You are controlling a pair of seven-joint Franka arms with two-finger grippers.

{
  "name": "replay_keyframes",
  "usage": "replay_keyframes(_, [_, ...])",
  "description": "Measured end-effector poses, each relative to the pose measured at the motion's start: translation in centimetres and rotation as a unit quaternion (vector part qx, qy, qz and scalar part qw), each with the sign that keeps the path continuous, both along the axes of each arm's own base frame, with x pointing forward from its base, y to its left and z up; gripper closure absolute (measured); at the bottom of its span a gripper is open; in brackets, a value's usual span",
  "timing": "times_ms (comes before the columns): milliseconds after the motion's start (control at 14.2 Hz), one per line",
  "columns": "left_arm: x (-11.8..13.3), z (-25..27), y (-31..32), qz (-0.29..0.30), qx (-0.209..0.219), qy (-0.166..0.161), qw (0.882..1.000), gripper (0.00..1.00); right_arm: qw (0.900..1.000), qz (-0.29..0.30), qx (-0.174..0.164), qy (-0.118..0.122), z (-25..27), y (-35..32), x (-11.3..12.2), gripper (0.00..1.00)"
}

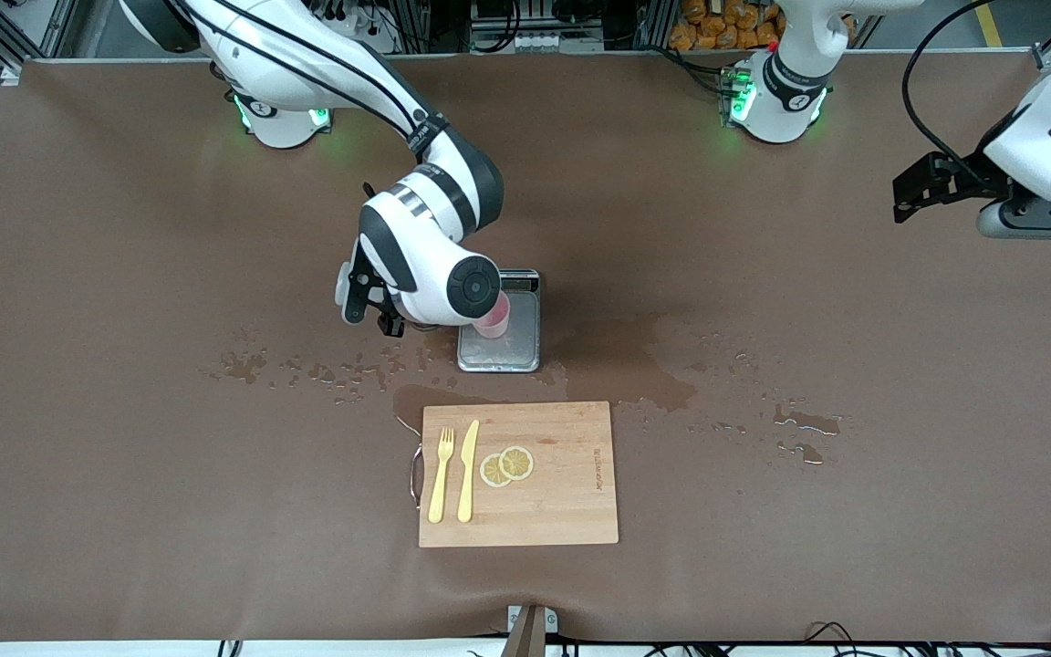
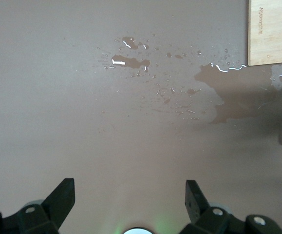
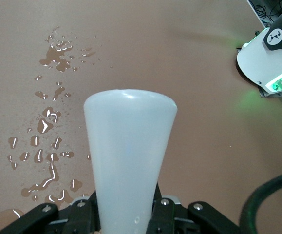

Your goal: Add sauce to pink cup with both arms

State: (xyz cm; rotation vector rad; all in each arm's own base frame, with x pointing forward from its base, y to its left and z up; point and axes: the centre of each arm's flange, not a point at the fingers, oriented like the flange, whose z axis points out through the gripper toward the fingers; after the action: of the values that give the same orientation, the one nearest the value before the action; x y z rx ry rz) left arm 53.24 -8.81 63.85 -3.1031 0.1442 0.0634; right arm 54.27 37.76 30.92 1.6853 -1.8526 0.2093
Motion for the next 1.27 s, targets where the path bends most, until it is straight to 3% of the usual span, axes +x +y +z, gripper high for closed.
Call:
replay_keyframes(282, [0.3,0.1,0.4,0.004,-0.001,-0.009,1.0,0.0,1.0,0.004,0.003,0.006,0.3,-0.3,0.3,0.64])
replay_keyframes(564, [0.4,0.2,0.4,0.004,-0.002,-0.014,1.0,0.0,0.997,-0.011,0.067,0.025,2.8,-2.6,2.9,0.64])
replay_keyframes(634, [0.4,0.3,0.4,0.004,-0.002,-0.016,1.0,0.0,0.994,-0.023,0.101,0.042,3.3,-3.7,3.7,0.64])
replay_keyframes(846, [0.6,0.3,0.5,0.005,-0.002,-0.019,1.0,0.0,0.97,-0.064,0.219,0.082,5.5,-9.0,6.7,0.64])
replay_keyframes(1127, [0.7,0.2,0.6,0.006,-0.003,-0.022,1.0,0.0,0.956,-0.069,0.272,0.089,6.9,-11.7,8.1,0.64])
replay_keyframes(1268, [0.7,0.2,0.6,0.006,-0.003,-0.022,1.0,0.0,0.939,-0.068,0.325,0.09,8.5,-13.3,9.0,0.64])
